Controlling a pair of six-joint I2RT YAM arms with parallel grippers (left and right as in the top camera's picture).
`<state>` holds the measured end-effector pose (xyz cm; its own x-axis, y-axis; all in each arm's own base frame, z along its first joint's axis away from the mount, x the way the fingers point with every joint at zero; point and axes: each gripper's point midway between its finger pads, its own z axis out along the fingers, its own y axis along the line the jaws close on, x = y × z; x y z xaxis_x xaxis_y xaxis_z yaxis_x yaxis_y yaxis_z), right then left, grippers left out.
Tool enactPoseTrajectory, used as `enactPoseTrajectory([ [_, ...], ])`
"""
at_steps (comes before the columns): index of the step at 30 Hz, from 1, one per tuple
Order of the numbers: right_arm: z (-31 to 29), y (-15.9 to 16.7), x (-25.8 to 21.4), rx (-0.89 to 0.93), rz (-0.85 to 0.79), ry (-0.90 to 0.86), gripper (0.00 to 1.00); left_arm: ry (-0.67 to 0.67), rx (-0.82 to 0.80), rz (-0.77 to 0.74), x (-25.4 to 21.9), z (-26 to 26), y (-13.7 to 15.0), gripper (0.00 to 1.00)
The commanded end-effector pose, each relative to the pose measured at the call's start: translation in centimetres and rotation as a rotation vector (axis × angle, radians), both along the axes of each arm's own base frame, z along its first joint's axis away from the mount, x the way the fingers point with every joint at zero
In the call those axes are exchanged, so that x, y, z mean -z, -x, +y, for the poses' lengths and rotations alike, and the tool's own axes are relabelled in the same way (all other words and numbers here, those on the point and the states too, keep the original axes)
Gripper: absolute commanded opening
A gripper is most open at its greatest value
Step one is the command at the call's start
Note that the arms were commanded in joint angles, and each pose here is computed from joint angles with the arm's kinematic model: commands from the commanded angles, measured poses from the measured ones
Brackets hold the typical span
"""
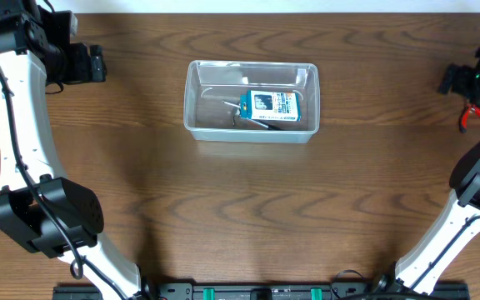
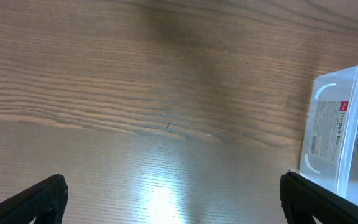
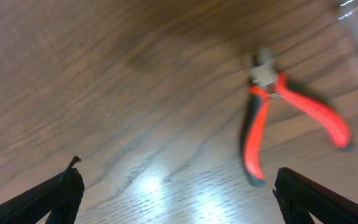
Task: Pack container
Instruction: 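Lower the right gripper over the pliers' joint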
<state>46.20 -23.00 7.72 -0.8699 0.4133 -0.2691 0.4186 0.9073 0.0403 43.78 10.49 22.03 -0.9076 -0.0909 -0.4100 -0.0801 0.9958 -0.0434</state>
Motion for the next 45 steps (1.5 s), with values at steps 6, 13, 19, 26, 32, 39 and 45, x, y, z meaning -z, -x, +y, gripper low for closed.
enactPoseTrajectory([
  [6,-2.9,1.4,1.2,0.066,0.073,0.046,0.99,-0.010,-0.002,0.002,-0.1,0.3,0.2,0.98],
  [13,-4.5,2.7,1.5,0.114,0.078,0.019,0.99,-0.010,-0.002,0.002,-0.1,0.3,0.2,0.98],
  [19,-4.4,3.4,2.8,0.111,0.108,-0.018,0.99,-0.010,-0.002,0.002,-0.1,0.3,0.2,0.98],
  [26,-3.8,3.7,5.0,0.084,0.154,-0.046,0.99,-0.010,-0.002,0.002,-0.1,0.3,0.2,0.98],
  [32,-4.0,3.5,5.2,0.070,0.149,-0.038,0.99,-0.010,-0.002,0.002,-0.1,0.3,0.2,0.98],
  [39,-4.1,3.0,5.1,0.057,0.133,-0.027,0.99,-0.010,-0.002,0.002,-0.1,0.3,0.2,0.98],
  [45,-3.7,2.2,5.0,-0.005,0.119,-0.005,0.99,-0.010,-0.002,0.002,-0.1,0.3,0.2,0.98],
])
